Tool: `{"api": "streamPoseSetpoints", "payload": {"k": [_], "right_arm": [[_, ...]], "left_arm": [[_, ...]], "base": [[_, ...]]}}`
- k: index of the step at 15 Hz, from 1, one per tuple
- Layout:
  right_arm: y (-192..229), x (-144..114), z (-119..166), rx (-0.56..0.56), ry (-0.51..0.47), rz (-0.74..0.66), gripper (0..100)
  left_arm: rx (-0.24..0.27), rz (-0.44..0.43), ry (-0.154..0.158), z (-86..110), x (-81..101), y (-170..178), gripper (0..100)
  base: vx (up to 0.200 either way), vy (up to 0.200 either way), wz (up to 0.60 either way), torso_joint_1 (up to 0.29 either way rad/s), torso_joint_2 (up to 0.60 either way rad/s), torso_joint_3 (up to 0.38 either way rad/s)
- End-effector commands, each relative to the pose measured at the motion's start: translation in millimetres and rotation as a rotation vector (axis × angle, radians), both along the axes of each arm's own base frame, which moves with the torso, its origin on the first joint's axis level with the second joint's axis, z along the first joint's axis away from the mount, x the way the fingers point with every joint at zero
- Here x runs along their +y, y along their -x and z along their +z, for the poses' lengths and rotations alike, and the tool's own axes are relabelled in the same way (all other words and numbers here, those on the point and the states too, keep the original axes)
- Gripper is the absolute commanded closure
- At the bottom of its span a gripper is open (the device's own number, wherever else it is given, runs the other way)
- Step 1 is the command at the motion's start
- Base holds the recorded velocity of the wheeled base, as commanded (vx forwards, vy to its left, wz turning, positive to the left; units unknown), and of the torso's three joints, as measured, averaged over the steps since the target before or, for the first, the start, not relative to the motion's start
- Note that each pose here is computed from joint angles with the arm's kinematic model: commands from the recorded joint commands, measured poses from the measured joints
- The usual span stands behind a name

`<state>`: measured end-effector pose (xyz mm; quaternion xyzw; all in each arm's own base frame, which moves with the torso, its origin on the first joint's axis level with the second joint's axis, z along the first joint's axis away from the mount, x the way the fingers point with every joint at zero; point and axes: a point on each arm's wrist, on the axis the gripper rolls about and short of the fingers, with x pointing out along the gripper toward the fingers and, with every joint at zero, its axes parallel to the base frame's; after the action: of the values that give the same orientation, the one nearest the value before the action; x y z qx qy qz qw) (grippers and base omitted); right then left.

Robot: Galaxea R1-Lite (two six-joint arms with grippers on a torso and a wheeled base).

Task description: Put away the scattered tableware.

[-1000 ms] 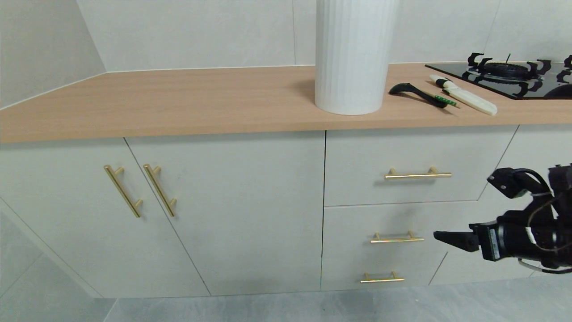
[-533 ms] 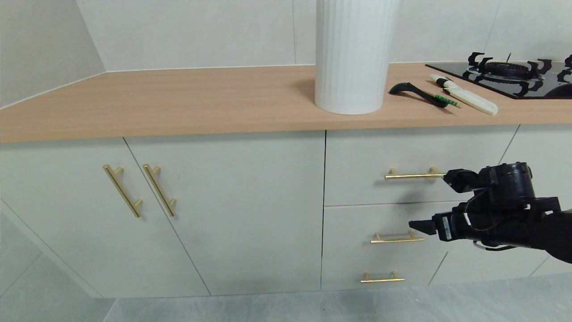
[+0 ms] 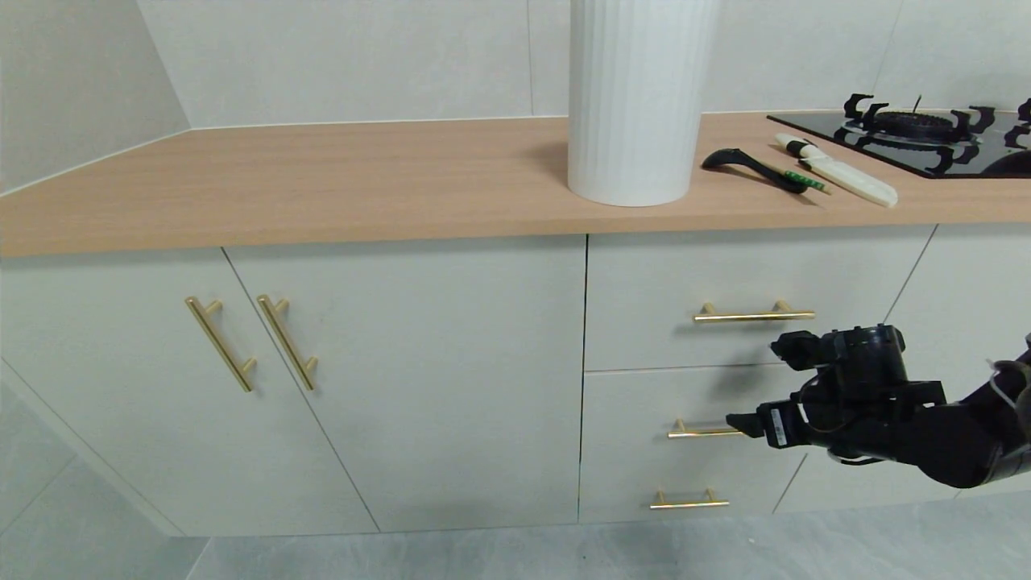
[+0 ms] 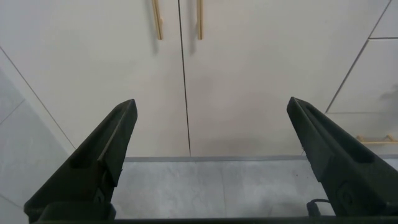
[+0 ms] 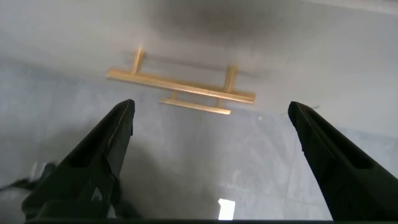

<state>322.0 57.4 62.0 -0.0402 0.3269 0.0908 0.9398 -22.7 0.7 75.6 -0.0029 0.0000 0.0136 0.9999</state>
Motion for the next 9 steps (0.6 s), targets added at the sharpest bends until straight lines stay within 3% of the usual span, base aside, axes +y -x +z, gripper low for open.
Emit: {"api": "streamPoseSetpoints", "payload": {"k": [1, 5, 9], "right_arm": [[-7, 3, -20, 0.035, 0.029, -0.019, 0], [-14, 17, -37, -0.013, 0.056, -0.053, 0], [-25, 31, -59, -0.080, 0.021, -0.089, 0]], "left_arm": [[0.000, 0.002, 0.000, 0.0, 0.0, 0, 0], [0.000, 0.000, 0.000, 0.0, 0.0, 0, 0], [0.000, 0.000, 0.000, 0.0, 0.0, 0, 0]], "base": [[0.000, 0.000, 0.00, 0.000, 0.00, 0.000], [0.000, 0.000, 0.00, 0.000, 0.00, 0.000], [0.000, 0.000, 0.00, 0.000, 0.00, 0.000]]}}
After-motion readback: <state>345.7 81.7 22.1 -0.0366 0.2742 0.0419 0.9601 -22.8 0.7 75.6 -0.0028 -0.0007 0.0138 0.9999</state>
